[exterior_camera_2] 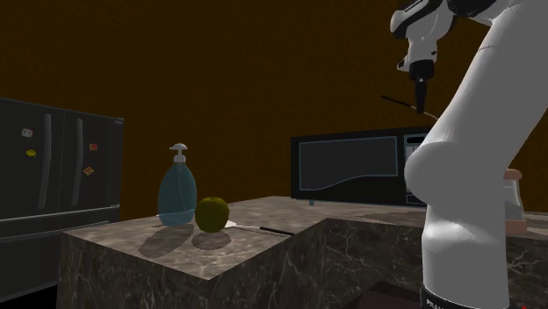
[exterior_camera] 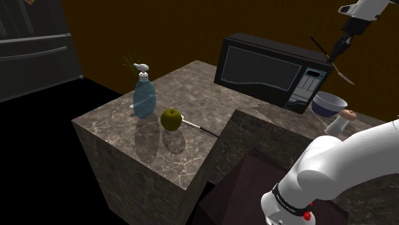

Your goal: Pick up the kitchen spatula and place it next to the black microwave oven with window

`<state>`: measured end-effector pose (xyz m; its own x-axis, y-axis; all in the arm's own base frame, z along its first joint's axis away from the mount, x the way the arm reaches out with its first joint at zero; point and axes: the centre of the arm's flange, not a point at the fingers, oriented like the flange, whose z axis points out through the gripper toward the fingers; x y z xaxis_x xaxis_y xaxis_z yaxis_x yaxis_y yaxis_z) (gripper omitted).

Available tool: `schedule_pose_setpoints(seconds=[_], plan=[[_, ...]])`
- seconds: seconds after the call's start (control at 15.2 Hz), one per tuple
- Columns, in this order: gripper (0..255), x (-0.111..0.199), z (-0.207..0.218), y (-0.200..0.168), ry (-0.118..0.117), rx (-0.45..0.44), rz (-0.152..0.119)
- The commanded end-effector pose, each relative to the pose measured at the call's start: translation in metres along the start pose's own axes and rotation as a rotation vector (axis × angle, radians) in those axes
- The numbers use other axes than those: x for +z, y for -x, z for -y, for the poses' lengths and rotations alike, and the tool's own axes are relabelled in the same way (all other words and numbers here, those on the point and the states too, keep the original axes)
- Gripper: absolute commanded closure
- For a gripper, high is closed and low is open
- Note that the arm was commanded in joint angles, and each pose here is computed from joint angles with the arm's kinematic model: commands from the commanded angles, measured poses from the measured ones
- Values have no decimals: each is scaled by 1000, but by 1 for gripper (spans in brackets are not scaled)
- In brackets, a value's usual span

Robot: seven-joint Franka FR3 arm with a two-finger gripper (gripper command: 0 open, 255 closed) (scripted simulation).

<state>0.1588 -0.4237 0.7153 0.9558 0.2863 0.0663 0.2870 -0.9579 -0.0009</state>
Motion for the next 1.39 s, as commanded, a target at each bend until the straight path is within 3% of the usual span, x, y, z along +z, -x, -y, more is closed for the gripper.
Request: schedule_pose_setpoints(seconds=[0.0, 1.32], plan=[[255, 11, 0, 1, 0, 0, 0], [255, 116, 0, 8, 0, 0, 0]])
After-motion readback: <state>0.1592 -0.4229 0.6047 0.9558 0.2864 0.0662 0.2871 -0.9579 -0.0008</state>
